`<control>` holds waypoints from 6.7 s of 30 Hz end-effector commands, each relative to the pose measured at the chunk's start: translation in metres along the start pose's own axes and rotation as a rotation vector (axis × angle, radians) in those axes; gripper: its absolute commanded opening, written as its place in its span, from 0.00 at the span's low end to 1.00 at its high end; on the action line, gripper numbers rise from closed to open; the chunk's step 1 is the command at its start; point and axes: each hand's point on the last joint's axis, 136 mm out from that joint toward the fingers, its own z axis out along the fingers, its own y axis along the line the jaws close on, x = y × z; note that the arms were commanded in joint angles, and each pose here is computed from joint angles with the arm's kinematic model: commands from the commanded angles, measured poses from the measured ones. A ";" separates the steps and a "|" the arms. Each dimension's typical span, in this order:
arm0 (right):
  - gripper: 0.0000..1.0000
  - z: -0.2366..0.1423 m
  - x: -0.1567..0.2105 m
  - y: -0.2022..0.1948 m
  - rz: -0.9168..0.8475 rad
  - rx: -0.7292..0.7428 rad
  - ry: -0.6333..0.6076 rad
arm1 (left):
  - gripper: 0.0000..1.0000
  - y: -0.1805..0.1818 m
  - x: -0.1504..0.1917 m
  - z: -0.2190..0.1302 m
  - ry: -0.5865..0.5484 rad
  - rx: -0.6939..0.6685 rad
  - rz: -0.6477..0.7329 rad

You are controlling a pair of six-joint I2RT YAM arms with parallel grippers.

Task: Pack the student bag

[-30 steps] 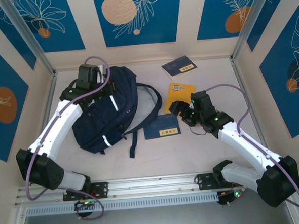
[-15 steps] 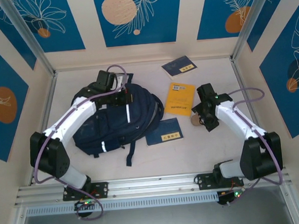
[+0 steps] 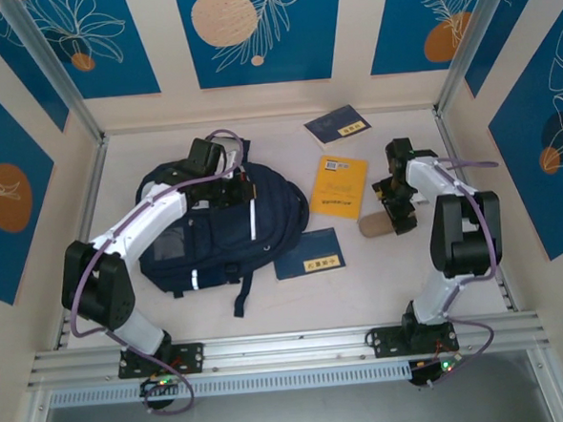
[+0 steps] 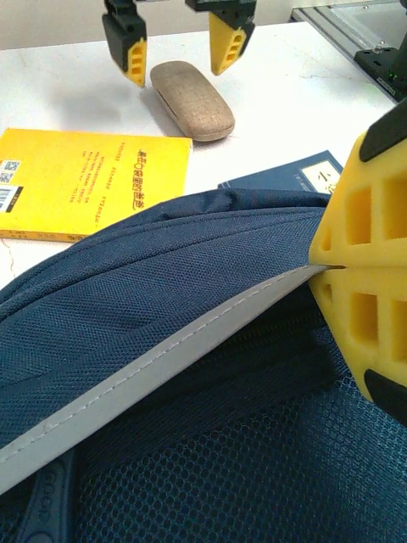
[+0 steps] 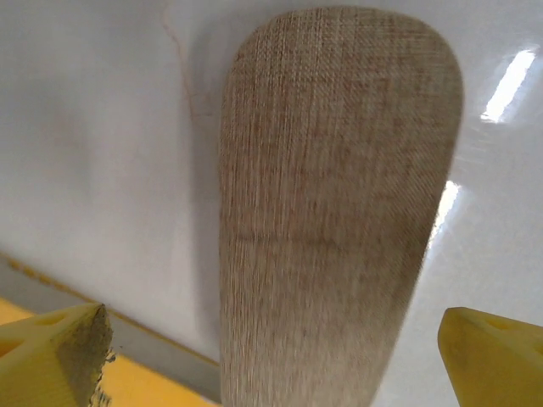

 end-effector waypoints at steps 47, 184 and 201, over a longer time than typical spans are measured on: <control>0.26 -0.102 0.197 0.083 -1.100 -0.763 0.152 | 0.00 -0.054 -0.007 -0.077 -0.112 0.065 0.254; 0.99 -0.123 0.419 0.119 -1.170 -1.139 0.476 | 0.00 -0.104 -0.063 -0.204 -0.531 0.165 0.477; 0.90 -0.124 0.357 0.107 -1.076 -1.122 0.336 | 0.00 -0.039 -0.077 -0.203 -0.593 -0.134 0.291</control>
